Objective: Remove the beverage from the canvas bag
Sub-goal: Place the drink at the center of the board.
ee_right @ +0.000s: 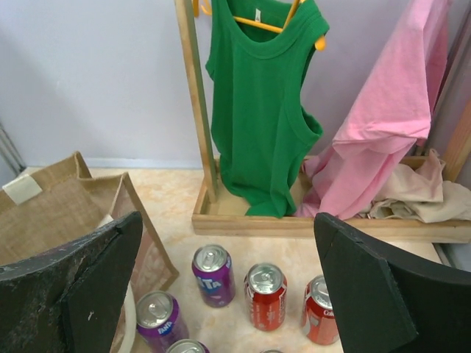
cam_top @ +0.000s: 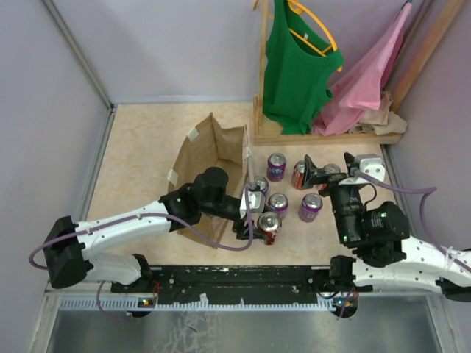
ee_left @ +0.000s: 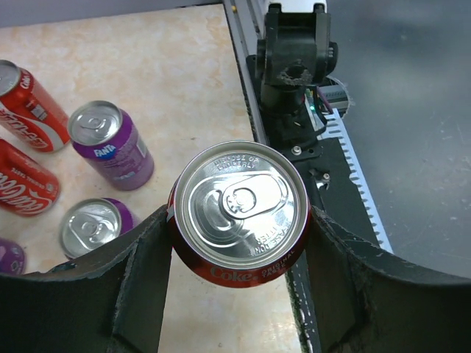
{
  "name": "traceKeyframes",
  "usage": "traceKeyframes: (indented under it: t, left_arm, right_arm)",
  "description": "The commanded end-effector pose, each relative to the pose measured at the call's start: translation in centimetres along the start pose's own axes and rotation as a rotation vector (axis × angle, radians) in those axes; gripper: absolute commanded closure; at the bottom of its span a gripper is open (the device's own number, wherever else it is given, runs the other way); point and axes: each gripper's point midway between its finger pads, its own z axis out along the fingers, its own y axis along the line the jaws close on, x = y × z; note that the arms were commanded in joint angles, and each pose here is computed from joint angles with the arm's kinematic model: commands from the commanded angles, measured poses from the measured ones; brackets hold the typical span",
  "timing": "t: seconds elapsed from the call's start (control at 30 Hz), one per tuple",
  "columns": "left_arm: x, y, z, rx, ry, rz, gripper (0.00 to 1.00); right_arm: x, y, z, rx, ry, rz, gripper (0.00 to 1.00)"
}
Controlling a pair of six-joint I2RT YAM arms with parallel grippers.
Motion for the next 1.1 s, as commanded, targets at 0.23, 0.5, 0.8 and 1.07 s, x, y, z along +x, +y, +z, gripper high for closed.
traceKeyframes:
  t: [0.23, 0.5, 0.8, 1.07]
  left_arm:
    - [-8.1, -1.2, 1.7, 0.042, -0.143, 0.146, 1.0]
    - [-9.1, -2.9, 4.2, 0.137, -0.137, 0.169, 1.0]
    - [0.0, -1.2, 4.2, -0.02, 0.043, 0.048, 1.0]
    - [6.0, 2.0, 2.7, -0.159, 0.07, -0.057, 1.0]
  right_arm:
    - [-1.6, 0.7, 0.6, 0.043, -0.017, 0.085, 0.01]
    - [-3.4, -1.0, 0.7, 0.115, -0.008, 0.083, 0.01]
    - [-2.4, 0.6, 1.1, 0.113, 0.054, 0.021, 0.01]
    - [-1.8, 3.0, 1.9, 0.125, 0.071, -0.083, 0.01]
